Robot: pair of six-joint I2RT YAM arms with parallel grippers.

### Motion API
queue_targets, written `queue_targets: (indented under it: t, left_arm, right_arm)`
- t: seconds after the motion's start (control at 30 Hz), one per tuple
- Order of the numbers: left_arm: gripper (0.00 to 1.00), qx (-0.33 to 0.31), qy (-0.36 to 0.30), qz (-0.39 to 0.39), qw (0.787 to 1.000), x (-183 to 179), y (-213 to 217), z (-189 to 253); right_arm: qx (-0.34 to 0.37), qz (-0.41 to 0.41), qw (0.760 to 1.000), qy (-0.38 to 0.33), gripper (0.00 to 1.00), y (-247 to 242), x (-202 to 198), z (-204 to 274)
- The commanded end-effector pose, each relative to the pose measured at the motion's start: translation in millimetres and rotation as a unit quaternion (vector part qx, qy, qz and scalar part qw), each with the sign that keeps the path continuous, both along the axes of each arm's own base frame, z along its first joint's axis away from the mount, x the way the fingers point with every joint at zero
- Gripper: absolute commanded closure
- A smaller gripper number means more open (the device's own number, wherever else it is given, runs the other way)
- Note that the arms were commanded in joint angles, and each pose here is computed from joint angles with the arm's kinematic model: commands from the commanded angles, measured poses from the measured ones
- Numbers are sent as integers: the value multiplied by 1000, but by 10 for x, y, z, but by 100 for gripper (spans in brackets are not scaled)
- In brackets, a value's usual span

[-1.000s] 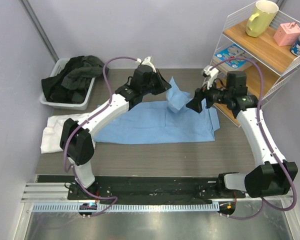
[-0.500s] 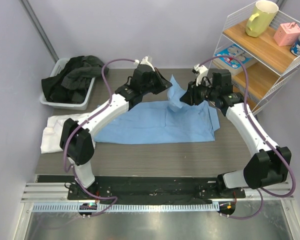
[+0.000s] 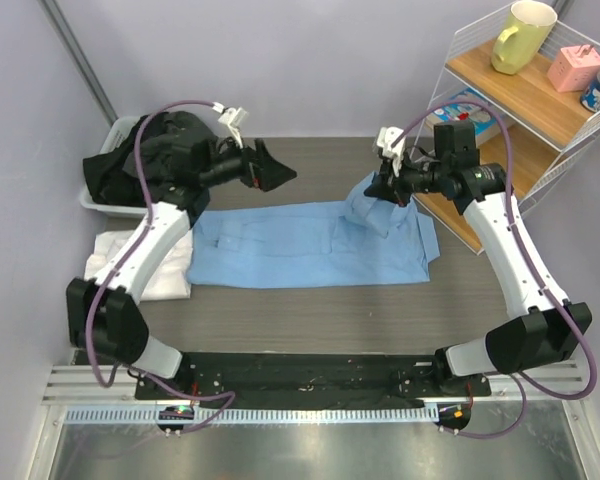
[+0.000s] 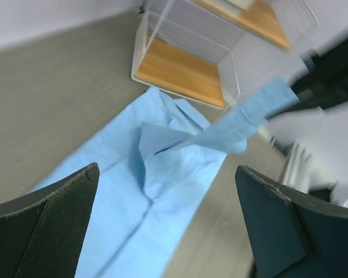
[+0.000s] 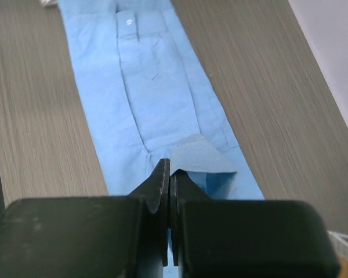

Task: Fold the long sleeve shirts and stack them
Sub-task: Fold the shirt

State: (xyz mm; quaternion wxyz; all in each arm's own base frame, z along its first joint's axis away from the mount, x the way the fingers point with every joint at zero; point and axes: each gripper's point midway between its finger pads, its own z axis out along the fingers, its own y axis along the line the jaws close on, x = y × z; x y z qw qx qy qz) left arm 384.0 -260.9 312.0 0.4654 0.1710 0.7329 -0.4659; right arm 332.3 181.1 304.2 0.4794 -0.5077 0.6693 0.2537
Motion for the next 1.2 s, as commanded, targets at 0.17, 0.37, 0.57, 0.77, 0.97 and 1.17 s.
queue_targets:
  t: [0.17,0.37,0.57,0.77,0.97,1.17]
  left_arm:
    - [0,142,-384,-250,877,-858,37,241]
    - [0,156,-352,-249,889,-734,-295,-67]
    - [0,142,-400,-228,876,-792,-901,-175]
    - [0,141,-417,-235,867,-729,-1237,-314]
    - [11,144,-423,-257,857,-740,-1442,-535]
    - [81,127,-400,-234,877,-774,-1526,-589]
  right_arm:
    - [-73,189,972,-119,99,183,-430,-116]
    - [-92,228,957,-156,99,361,-568,-242]
    - [-110,257,942,-188,99,452,-621,-282]
    - [-122,278,930,-209,99,479,-726,-313]
    - [-123,281,927,-217,99,485,-769,-323]
    - [-103,220,942,-230,88,501,-627,-155]
